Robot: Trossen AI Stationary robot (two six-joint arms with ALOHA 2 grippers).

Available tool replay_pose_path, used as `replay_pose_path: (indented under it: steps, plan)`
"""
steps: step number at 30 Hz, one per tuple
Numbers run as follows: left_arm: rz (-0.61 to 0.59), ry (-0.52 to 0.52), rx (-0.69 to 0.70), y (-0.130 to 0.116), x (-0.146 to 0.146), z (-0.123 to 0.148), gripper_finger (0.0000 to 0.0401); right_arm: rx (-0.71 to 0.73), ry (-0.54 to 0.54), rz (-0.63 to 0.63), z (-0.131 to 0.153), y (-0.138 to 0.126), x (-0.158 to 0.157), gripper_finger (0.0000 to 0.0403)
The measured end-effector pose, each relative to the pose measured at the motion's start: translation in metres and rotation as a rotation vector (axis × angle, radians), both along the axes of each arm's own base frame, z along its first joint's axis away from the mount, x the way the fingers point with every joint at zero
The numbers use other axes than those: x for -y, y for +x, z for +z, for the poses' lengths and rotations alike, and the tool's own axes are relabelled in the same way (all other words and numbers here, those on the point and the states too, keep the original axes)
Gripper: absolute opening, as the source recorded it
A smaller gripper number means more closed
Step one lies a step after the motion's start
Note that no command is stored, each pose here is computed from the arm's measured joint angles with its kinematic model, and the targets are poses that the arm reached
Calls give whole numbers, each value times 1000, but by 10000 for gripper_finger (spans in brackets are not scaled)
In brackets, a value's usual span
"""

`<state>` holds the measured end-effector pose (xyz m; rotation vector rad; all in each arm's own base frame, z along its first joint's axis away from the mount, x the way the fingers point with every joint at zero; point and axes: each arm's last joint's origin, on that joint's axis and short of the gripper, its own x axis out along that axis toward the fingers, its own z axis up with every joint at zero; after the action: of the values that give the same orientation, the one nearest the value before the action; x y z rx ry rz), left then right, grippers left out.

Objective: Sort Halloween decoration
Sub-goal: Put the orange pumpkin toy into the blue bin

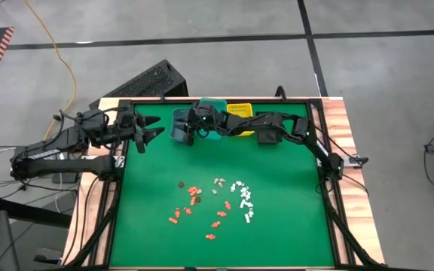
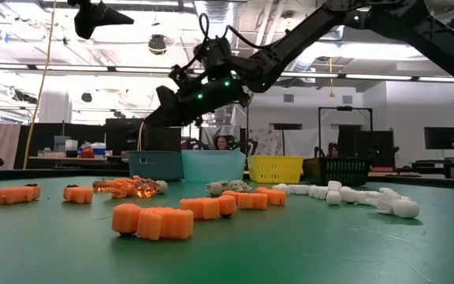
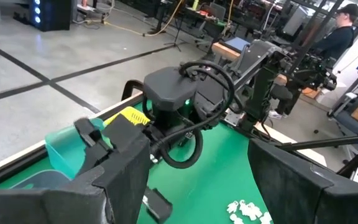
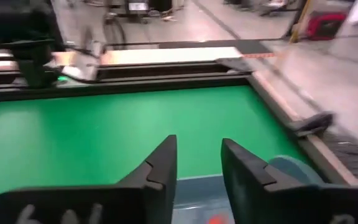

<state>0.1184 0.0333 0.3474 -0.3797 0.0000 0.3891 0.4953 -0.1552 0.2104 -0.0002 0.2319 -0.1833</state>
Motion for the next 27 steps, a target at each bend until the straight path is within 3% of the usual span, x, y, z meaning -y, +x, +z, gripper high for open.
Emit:
replay_pose_path:
  steps: [6,11,21,27]
  plan:
    - [-9,22,0,-2,1,1,261,52,89,256,25,-2,-22,146]
    - [-9,25,12,-5,1,2,261,6,123,419,23,4,-61,145]
    - [-25,22,9,-6,2,2,261,-207,-180,565,3,6,-143,145]
    - [-29,21,9,-6,2,2,261,-234,-221,531,-2,7,-163,158]
